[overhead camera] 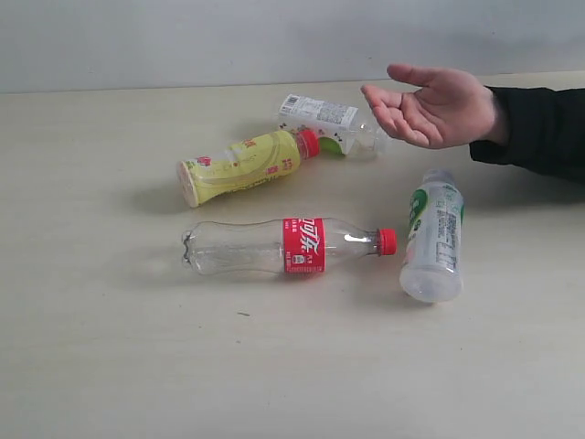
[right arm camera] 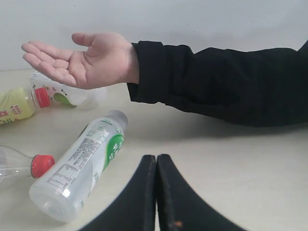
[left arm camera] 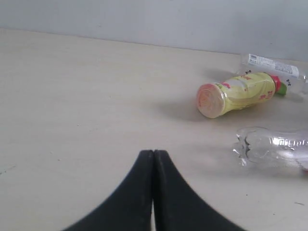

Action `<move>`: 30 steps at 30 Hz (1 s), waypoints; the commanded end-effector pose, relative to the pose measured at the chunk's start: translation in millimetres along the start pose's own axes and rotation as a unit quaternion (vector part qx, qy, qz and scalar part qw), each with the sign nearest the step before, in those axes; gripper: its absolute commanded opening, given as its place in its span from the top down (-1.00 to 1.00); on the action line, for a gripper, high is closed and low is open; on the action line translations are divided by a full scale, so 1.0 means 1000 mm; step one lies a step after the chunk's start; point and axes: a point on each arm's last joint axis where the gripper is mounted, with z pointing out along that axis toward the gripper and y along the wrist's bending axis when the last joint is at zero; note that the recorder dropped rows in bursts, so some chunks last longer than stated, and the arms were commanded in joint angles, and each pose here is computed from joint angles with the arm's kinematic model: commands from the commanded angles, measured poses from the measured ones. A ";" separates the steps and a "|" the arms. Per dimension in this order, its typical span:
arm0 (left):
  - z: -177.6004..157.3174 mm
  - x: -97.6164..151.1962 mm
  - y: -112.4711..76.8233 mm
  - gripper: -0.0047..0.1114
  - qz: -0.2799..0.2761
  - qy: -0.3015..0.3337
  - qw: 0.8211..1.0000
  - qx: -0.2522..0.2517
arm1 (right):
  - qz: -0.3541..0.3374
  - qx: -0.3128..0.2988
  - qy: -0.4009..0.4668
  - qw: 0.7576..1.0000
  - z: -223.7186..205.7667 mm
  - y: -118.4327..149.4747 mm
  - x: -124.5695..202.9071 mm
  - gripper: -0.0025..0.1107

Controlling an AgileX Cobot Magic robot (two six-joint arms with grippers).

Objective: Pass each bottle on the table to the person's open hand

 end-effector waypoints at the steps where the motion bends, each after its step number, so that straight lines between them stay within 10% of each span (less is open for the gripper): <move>1: -0.001 -0.002 0.000 0.92 0.024 -0.013 1.000 -0.002 | -0.002 0.001 -0.002 1.000 0.001 0.000 0.001 0.96; 6: -0.005 -0.026 -0.007 0.92 0.049 -0.150 0.987 0.032 | -0.002 0.001 -0.002 1.000 0.001 0.000 0.001 0.96; 12: -0.029 -0.063 -0.021 0.92 -0.138 -0.353 0.907 0.181 | -0.002 0.001 -0.002 1.000 0.001 0.000 0.001 0.96; 18: -0.065 -0.101 -0.025 0.92 -0.159 -0.484 0.827 0.238 | -0.002 0.001 -0.002 1.000 0.001 0.000 0.001 0.96; 24: -0.060 -0.159 -0.030 0.92 -0.084 -0.363 0.919 0.124 | -0.002 0.001 -0.002 1.000 0.001 0.000 0.001 0.96; 30: 0.017 -0.188 -0.032 0.92 0.037 -0.051 0.998 0.005 | -0.002 0.001 -0.002 1.000 0.001 0.000 0.001 0.96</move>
